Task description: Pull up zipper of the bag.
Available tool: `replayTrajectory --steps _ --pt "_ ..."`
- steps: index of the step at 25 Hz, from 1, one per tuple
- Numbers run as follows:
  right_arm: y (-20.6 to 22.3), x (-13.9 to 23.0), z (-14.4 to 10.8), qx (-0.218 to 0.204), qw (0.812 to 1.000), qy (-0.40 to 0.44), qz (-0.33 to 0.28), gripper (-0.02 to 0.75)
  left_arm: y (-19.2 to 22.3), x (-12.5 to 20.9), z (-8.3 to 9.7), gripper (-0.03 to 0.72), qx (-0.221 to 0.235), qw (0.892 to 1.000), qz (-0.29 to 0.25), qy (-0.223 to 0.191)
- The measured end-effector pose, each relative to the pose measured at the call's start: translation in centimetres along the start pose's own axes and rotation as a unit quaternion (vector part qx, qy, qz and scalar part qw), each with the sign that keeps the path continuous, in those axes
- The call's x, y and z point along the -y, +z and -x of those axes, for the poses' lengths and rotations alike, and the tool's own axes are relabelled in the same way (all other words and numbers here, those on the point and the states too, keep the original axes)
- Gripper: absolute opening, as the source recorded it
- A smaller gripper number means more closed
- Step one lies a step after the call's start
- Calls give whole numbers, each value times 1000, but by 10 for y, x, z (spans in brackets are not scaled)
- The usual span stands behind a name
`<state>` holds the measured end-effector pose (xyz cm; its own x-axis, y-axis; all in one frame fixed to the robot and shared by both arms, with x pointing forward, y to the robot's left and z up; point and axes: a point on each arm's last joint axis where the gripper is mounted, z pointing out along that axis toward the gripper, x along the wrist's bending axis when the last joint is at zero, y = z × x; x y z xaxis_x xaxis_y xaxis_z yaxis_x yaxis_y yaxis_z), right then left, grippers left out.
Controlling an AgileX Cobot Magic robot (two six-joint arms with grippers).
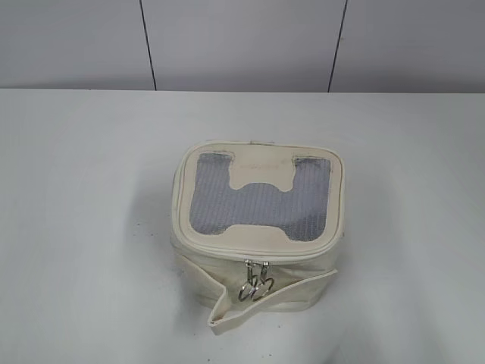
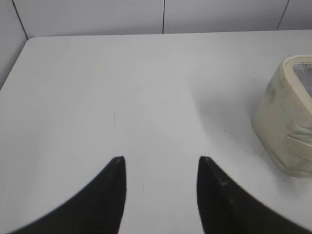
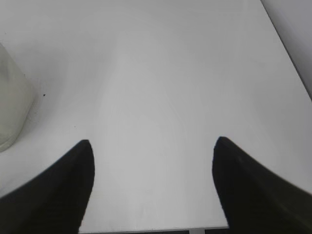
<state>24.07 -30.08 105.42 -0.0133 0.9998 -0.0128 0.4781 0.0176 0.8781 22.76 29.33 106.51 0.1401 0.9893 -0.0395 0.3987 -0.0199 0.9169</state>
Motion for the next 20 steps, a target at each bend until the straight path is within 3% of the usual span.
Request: replayTrajectory --steps 20 --pt "-6 4 0 -1 1000 1 22 587 0 0 0 370 -4 1000 0 -2"
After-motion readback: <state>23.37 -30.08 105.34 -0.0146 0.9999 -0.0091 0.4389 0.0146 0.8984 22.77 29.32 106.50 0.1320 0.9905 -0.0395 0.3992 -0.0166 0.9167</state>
